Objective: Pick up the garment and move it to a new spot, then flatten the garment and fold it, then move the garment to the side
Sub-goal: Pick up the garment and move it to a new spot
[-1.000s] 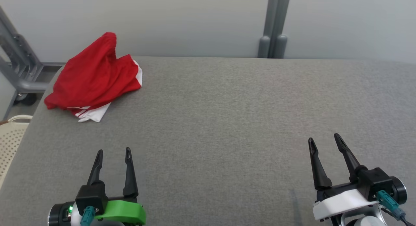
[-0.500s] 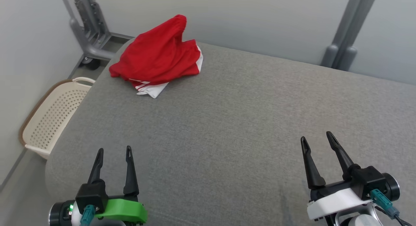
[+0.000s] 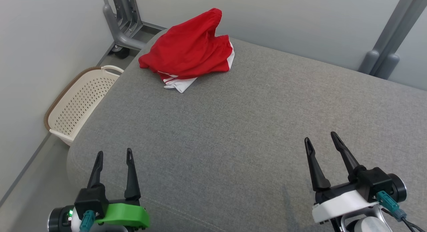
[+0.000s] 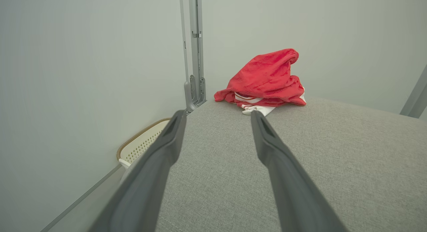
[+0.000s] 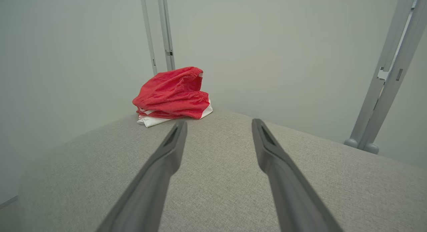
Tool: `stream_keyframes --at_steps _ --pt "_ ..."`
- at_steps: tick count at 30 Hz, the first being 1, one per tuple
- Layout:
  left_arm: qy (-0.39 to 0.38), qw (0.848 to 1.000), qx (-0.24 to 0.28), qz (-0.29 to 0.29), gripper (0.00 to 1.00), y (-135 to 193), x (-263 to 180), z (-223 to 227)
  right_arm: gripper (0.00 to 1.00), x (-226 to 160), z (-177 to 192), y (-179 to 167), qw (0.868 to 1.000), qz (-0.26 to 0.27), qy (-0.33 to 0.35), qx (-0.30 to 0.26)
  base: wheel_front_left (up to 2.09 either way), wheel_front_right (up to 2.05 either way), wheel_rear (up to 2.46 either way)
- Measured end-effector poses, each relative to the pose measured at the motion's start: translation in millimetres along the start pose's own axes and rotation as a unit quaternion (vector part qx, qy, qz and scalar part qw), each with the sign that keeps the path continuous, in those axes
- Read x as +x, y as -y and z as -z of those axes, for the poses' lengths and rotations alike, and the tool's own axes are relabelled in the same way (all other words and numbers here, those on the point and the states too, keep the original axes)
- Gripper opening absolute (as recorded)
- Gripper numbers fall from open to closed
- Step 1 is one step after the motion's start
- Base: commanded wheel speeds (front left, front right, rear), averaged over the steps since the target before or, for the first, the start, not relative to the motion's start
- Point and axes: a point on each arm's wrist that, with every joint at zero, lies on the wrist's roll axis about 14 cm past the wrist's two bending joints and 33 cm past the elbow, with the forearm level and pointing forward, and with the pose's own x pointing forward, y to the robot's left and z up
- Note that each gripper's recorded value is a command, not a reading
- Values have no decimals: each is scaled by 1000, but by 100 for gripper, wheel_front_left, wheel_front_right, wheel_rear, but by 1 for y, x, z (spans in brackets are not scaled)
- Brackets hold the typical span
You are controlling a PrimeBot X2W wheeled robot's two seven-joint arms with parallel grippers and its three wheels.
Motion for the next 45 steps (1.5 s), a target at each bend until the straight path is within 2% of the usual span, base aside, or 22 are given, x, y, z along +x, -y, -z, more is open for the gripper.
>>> stream_keyframes --at_steps 8,12,17,25,29,35,45 --pt "10 1000 4 20 100 6 10 -6 100 -3 -1 9 1000 13 1 -4 0 0 0" --pt "62 996 30 49 100 11 42 -42 100 -5 1 15 1000 21 -1 -7 0 0 0" --pt "125 985 66 97 100 28 93 -101 100 -8 5 23 999 32 -6 -11 0 0 0" --pt "129 973 101 162 100 74 159 -149 100 -14 9 45 998 61 -10 -21 0 0 0" --pt "110 971 111 183 100 97 187 -152 100 -16 14 58 997 77 -14 -26 0 0 0" --pt "61 970 133 195 100 120 231 -133 100 -14 23 79 995 99 -18 -29 0 0 0" --pt "-40 963 163 212 100 156 288 -61 100 -19 43 117 989 140 -33 -32 0 0 0"
